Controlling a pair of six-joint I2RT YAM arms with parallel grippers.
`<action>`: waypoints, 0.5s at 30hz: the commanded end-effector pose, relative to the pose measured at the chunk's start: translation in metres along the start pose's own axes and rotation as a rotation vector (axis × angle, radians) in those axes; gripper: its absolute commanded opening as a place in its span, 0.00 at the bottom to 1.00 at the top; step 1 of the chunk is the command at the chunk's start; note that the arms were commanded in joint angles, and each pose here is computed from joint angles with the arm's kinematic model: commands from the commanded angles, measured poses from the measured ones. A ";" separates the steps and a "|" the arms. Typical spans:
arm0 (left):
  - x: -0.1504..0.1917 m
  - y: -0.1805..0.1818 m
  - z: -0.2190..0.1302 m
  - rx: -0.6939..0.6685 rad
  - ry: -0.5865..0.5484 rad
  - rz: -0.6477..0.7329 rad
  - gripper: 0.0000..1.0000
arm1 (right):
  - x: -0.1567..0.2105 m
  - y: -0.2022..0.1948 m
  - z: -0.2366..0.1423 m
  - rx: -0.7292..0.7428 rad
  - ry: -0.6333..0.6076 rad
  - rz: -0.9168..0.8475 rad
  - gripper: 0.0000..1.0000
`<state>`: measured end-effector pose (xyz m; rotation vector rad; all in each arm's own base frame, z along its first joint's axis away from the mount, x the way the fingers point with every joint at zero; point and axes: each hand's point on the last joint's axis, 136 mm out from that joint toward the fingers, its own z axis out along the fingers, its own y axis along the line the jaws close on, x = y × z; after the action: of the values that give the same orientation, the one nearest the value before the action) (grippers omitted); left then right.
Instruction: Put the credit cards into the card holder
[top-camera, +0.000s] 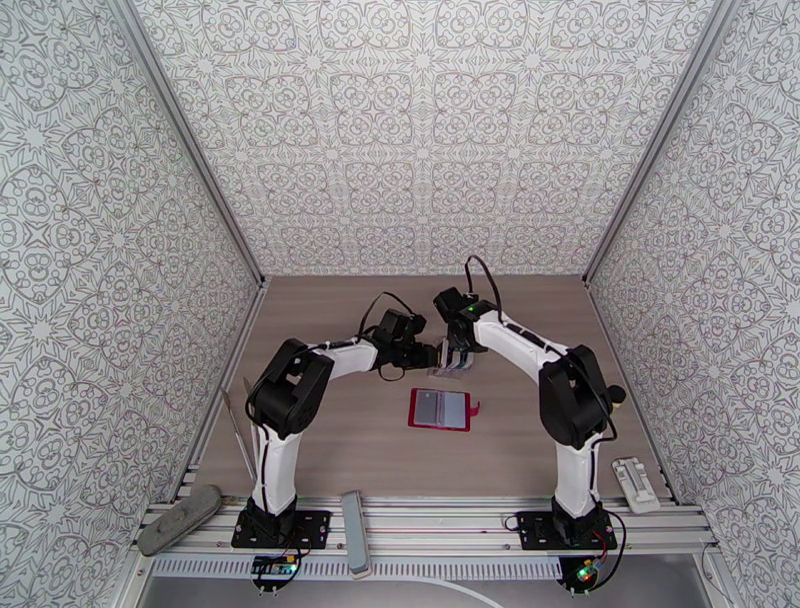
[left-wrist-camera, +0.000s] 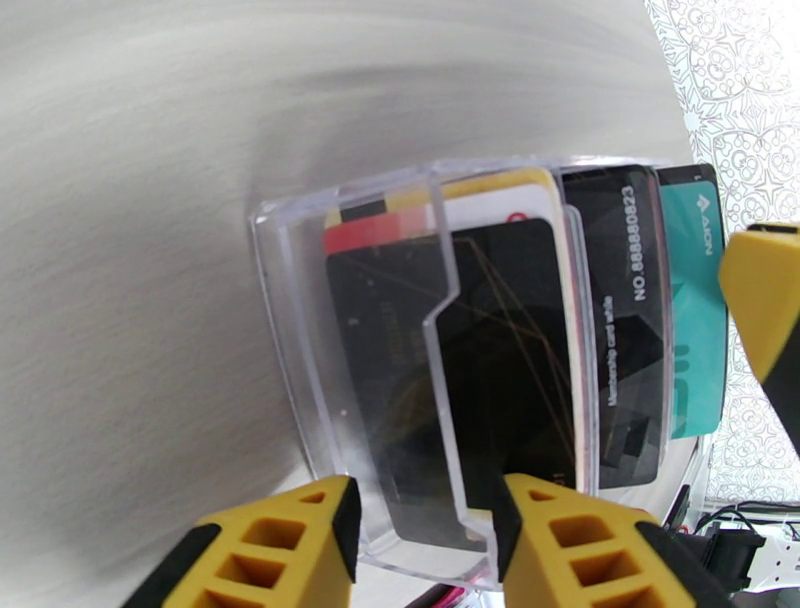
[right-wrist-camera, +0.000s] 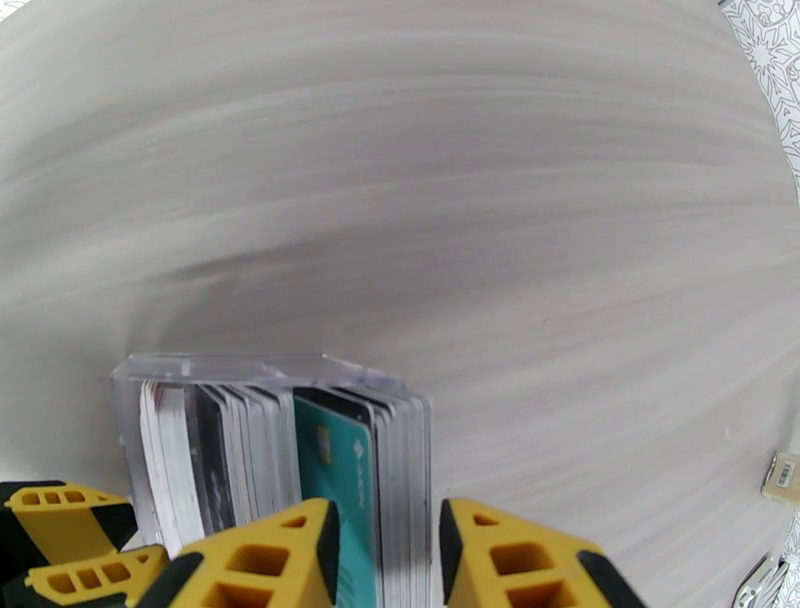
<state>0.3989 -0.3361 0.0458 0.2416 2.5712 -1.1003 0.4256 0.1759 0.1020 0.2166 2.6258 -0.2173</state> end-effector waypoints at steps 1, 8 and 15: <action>0.012 0.009 0.010 -0.006 0.042 -0.032 0.42 | -0.005 -0.001 0.006 0.015 0.009 -0.016 0.34; 0.015 0.010 0.014 -0.012 0.051 -0.036 0.42 | -0.003 -0.003 0.015 0.019 0.033 -0.016 0.34; 0.016 0.012 0.014 -0.015 0.052 -0.047 0.41 | -0.008 -0.017 0.008 0.052 0.016 -0.017 0.32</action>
<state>0.3989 -0.3385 0.0454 0.2355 2.5689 -1.1207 0.4306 0.1688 0.0897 0.2130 2.6568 -0.2471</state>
